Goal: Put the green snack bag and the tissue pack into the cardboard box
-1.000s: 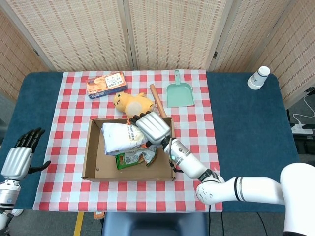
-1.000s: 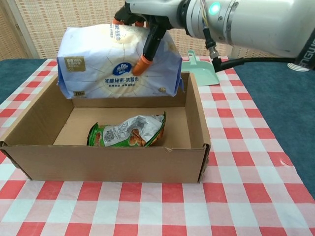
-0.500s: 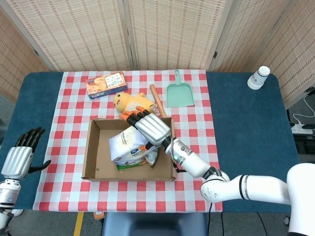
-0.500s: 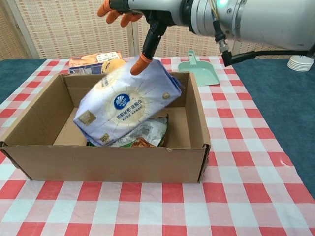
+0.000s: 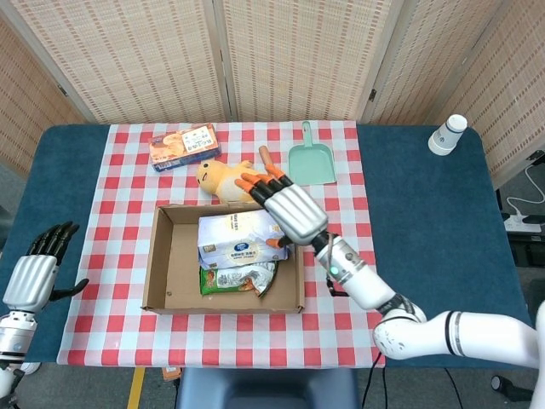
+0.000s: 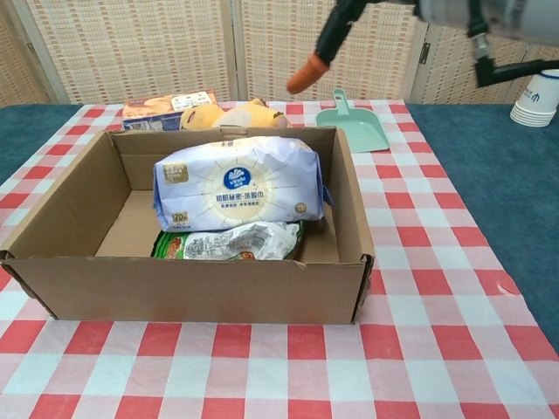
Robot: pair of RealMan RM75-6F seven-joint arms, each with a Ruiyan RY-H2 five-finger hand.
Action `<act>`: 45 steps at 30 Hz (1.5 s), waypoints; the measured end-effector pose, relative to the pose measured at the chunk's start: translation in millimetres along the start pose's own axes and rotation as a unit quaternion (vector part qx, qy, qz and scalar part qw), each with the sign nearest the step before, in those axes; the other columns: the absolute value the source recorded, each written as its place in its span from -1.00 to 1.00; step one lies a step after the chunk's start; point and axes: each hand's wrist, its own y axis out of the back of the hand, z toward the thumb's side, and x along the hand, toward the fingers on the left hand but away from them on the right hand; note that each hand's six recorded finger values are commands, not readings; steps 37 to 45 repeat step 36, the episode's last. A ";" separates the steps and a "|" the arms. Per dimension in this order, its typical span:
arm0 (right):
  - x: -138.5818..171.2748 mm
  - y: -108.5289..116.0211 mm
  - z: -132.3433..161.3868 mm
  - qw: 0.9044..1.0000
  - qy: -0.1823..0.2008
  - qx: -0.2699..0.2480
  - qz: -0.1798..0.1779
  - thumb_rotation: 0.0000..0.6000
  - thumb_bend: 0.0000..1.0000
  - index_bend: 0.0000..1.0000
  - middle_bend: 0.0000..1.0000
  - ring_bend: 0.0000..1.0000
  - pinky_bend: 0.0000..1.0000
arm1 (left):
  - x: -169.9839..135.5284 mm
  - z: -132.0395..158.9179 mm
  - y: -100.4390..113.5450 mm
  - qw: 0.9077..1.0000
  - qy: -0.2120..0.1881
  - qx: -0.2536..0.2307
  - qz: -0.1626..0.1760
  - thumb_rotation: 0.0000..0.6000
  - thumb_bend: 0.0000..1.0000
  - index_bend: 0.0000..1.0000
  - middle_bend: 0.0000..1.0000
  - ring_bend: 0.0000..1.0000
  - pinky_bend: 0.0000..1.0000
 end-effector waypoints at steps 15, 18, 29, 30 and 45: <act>215.4 4.2 -169.8 0.946 -0.275 0.162 -0.058 1.00 -1.00 -1.00 -0.93 -1.00 -0.98 | 1.9 1.7 -5.7 1.000 0.006 0.015 -0.008 1.00 -0.63 -1.00 -1.00 -1.00 -0.79; 237.5 -7.7 -184.5 0.938 -0.299 0.165 -0.054 1.00 -1.00 -1.00 -0.93 -1.00 -0.98 | 2.3 2.5 -6.6 1.000 0.006 0.016 -0.008 1.00 -0.63 -1.00 -1.00 -1.00 -0.79; 298.8 -52.1 -194.9 0.928 -0.338 0.124 -0.092 1.00 -1.00 -1.00 -0.94 -1.00 -1.00 | 1.2 3.6 -4.5 1.000 0.005 0.014 -0.003 1.00 -0.62 -1.00 -1.00 -1.00 -0.79; 299.6 -52.1 -194.9 0.928 -0.339 0.125 -0.093 1.00 -1.00 -1.00 -0.94 -1.00 -1.00 | 0.9 3.6 -3.6 1.000 0.004 0.012 -0.001 1.00 -0.62 -1.00 -1.00 -1.00 -0.79; 301.6 -50.3 -197.3 0.925 -0.347 0.126 -0.094 1.00 -1.00 -1.00 -0.94 -1.00 -1.00 | 1.4 4.7 -4.1 1.000 0.003 0.012 -0.002 1.00 -0.63 -1.00 -1.00 -1.00 -0.79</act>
